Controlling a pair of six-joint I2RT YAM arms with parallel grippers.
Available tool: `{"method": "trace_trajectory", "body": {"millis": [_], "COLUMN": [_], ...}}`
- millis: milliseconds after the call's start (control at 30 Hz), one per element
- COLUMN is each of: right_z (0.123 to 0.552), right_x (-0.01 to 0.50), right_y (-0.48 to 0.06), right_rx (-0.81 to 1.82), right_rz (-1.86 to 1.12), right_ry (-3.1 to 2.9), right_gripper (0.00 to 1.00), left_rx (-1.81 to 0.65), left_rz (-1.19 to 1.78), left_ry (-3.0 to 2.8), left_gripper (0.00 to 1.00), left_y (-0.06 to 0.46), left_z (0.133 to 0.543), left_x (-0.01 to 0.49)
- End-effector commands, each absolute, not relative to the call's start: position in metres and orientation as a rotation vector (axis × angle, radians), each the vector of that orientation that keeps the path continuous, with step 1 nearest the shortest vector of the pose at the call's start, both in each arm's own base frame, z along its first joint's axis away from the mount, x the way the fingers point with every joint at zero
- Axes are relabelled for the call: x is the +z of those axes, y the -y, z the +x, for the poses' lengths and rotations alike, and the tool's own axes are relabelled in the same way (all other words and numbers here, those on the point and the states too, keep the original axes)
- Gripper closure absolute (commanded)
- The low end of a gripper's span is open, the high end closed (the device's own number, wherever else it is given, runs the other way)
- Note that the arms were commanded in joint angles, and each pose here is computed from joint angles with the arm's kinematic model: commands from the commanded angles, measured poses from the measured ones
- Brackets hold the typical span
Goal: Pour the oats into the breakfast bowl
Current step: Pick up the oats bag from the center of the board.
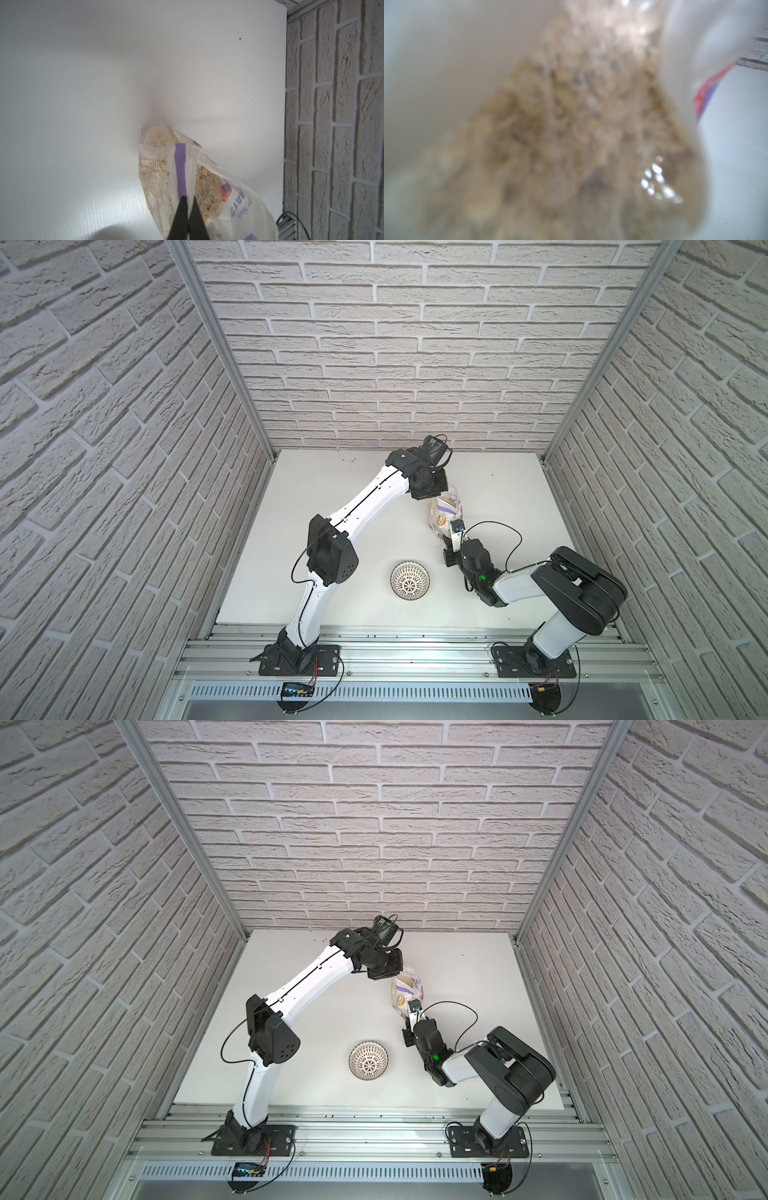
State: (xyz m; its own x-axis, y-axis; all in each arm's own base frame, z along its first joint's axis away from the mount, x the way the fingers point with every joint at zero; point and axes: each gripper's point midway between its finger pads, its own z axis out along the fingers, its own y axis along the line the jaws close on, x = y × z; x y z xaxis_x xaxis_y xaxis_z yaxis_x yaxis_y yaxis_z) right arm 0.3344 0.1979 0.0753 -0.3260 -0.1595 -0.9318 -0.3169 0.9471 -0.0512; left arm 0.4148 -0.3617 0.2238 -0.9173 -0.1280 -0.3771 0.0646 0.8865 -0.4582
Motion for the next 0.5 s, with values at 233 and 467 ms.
{"method": "trace_trajectory", "body": {"millis": [233,467], "right_z": [0.329,0.308], "right_x": [0.147,0.180], "right_y": [-0.192,-0.187], "right_rx": [0.169,0.156], "right_rz": [-0.324,-0.397], "right_ry": [-1.822,-1.803], "right_gripper": [0.97,0.97], "left_rx": [-0.720,-0.638], "left_rz": [0.042,-0.010], "left_ry": [-2.472,-2.391], "left_gripper": [0.45,0.33], "left_y": [0.339,0.300], "left_z": [0.405,0.391], "left_x": [0.293,0.303]}}
